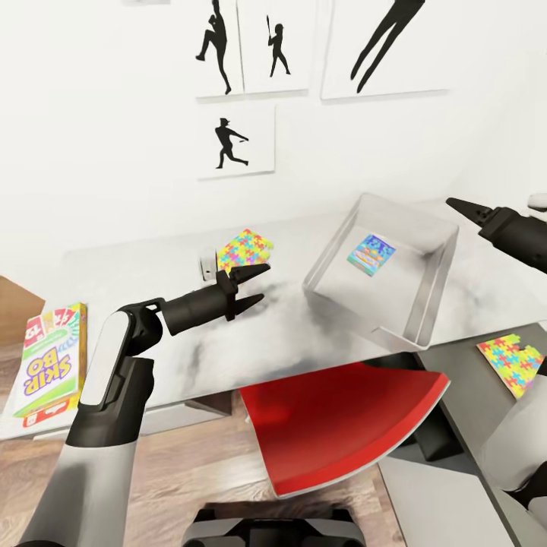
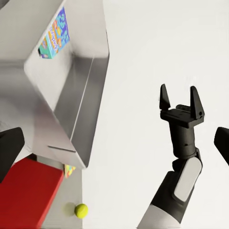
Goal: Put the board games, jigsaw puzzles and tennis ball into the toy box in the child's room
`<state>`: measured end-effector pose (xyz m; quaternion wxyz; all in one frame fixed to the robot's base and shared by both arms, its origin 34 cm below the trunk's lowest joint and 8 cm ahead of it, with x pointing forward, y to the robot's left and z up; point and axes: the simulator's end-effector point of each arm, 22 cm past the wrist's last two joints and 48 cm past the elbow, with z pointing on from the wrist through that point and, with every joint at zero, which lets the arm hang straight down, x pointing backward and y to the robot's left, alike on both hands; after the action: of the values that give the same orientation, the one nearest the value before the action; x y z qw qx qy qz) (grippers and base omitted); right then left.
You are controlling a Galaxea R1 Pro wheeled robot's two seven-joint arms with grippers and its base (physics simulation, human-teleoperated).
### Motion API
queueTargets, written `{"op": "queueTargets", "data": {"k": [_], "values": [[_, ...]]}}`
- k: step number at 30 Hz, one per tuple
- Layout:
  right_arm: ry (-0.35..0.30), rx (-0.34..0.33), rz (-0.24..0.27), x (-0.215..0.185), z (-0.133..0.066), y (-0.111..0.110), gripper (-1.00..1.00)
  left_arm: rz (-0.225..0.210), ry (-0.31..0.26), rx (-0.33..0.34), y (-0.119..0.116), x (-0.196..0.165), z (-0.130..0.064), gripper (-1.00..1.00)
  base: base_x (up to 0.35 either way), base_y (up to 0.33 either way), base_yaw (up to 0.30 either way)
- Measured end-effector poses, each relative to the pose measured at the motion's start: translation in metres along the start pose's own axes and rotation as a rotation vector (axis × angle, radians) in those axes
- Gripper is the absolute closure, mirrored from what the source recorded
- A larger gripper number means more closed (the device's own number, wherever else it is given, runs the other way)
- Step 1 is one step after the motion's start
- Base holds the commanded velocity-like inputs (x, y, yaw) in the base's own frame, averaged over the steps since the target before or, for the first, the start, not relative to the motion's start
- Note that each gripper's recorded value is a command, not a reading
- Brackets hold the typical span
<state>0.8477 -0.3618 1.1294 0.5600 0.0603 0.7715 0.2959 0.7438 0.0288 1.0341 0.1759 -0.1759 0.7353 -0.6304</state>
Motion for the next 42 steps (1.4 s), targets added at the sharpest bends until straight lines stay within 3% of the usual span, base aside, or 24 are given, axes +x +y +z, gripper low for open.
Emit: {"op": "queueTargets", "data": {"k": [8,10,11,20,23,25,34,42], "values": [[0.003,0.043,-0.039,-0.013,-0.019,-0.014,-1.0,-0.026,0.0,-0.013,0.012,0.011,-0.01,-1.0,0.0,0.0,0.0],[0.025,0.082,-0.06,-0.01,-0.034,-0.03,-1.0,-0.043,-0.004,-0.005,0.023,0.016,-0.024,-1.0,0.0,0.0,0.0],[0.05,0.12,-0.063,-0.002,-0.052,-0.049,-1.0,-0.06,-0.005,0.015,0.031,0.022,-0.034,-1.0,0.0,0.0,0.0],[0.073,0.218,-0.039,0.008,-0.107,-0.09,-1.0,-0.071,-0.011,0.009,0.044,0.037,-0.048,-1.0,0.0,0.0,0.0],[0.088,0.267,-0.021,0.018,-0.143,-0.111,-1.0,-0.063,-0.009,-0.005,0.048,0.043,-0.049,-1.0,0.0,0.0,0.0],[0.101,0.268,0.016,0.033,-0.198,-0.123,-1.0,-0.056,-0.006,-0.012,0.051,0.048,-0.049,-1.0,0.0,0.0,0.0],[0.122,0.282,0.066,0.052,-0.258,-0.128,-1.0,-0.04,-0.004,0.031,0.035,0.05,-0.049,-1.0,0.0,0.0,0.0],[0.14,0.298,0.094,0.066,-0.279,-0.129,-1.0,-0.021,0.016,0.047,0.024,0.057,-0.044,-1.0,0.0,0.0,0.0]]}}
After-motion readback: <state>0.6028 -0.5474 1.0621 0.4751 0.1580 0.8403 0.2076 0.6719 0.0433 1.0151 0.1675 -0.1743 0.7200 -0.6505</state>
